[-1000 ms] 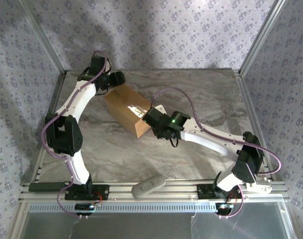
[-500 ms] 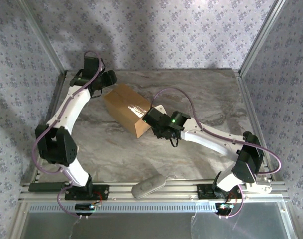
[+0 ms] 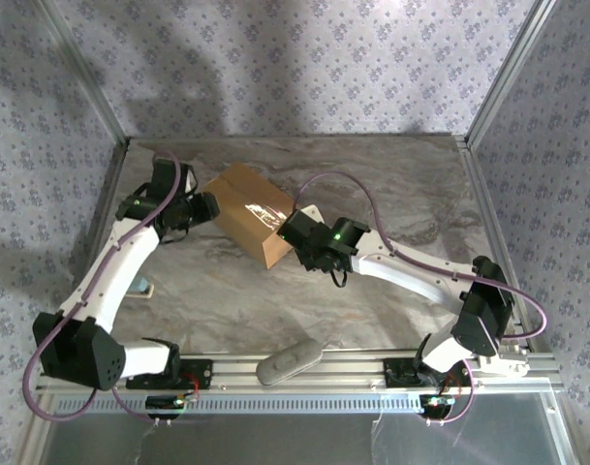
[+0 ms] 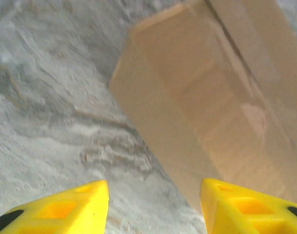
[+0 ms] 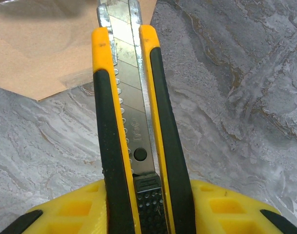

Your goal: Unpack the express box

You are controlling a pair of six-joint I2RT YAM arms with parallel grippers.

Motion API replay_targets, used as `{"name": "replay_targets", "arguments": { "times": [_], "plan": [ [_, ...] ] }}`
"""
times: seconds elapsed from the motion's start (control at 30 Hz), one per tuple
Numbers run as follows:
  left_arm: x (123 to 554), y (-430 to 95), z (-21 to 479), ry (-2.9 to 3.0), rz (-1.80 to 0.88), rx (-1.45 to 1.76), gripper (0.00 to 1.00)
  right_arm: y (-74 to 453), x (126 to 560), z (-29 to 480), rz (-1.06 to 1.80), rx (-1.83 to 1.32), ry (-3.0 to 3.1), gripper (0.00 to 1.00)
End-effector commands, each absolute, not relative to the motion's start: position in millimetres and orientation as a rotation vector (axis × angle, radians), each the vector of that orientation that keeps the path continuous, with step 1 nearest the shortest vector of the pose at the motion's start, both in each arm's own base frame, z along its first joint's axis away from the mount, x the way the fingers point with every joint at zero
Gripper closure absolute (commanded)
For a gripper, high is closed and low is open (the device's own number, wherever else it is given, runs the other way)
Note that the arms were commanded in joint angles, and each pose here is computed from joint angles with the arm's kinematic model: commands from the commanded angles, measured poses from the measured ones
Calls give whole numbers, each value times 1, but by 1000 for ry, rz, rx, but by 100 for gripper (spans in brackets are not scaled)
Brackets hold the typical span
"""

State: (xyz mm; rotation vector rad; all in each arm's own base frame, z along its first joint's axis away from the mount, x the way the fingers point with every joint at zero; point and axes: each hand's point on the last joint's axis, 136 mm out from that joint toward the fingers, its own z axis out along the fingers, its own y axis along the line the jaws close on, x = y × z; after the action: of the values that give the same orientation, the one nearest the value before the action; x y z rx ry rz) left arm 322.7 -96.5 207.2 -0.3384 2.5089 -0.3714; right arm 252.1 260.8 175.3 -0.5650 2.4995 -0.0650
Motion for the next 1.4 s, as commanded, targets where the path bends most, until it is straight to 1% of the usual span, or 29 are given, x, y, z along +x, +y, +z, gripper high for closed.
{"name": "replay_targets", "arguments": {
  "times": [0.0,0.17,0.43,0.83,1.37],
  "plan": [
    [289,-116,200,2560,-461,-297,48,264,255,178,-53,-531,2478,100],
    [278,-155,186,2516,-656,-254,48,267,256,177,-58,-545,2468,100],
    [276,-188,164,2545,-692,-197,49,270,253,172,-69,-575,2468,100],
    [287,-197,155,2533,-650,-183,49,277,249,172,-106,-628,2447,100],
    [288,-224,164,2504,-722,-145,49,297,238,177,-42,-687,2423,100]
  ]
}}
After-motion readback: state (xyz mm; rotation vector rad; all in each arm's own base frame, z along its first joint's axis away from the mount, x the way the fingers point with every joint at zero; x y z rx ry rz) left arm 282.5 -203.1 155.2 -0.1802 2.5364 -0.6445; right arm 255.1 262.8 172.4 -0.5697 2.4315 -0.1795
